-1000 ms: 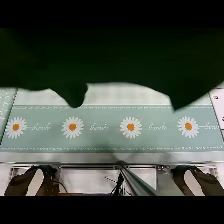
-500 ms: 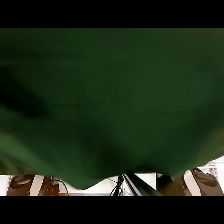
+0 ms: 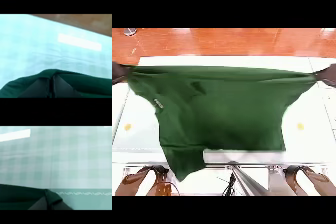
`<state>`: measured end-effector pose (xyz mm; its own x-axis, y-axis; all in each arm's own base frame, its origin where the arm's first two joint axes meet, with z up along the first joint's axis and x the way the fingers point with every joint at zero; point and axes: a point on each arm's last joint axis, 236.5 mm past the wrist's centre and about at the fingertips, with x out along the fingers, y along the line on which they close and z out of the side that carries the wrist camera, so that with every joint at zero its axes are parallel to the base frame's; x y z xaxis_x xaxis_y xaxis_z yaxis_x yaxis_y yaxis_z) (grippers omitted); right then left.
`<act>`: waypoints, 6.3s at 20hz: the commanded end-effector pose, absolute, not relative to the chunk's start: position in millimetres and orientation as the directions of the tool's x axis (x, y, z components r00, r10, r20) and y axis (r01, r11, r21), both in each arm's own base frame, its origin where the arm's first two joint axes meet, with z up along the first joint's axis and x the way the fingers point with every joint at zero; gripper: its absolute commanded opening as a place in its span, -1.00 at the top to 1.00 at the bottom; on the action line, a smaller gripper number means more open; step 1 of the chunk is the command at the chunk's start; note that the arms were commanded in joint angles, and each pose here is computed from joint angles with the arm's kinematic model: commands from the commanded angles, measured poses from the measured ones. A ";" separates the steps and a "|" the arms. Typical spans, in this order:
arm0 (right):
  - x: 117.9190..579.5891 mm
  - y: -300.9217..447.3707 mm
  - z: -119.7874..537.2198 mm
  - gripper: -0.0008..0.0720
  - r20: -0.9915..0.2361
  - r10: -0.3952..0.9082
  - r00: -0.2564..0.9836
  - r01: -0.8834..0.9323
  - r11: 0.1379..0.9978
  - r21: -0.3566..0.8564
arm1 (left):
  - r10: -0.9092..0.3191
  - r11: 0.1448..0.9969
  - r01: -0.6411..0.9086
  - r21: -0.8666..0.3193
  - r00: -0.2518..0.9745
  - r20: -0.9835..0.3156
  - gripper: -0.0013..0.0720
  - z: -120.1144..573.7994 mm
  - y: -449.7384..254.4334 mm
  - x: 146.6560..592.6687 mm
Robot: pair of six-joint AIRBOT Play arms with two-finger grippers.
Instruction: Fold the shirts.
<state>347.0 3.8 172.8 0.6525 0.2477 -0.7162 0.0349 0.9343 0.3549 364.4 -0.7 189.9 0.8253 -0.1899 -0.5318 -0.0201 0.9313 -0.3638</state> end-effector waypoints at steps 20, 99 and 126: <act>436.9 11.7 -26.9 0.87 -0.835 0.530 0.147 0.132 0.826 0.548 | -0.441 0.886 -0.070 -0.458 0.174 -0.881 0.91 -47.8 -47.1 409.3; 247.0 49.8 -71.6 0.87 -0.837 0.512 0.194 0.358 0.757 0.546 | -0.762 0.597 -0.244 -0.764 0.124 -0.635 0.92 -54.8 -100.8 232.9; 480.1 8.2 -61.7 -0.72 -0.736 0.557 0.385 0.293 0.682 0.670 | -0.719 0.636 -0.156 -0.755 0.233 -0.654 -0.96 -56.2 -61.8 493.0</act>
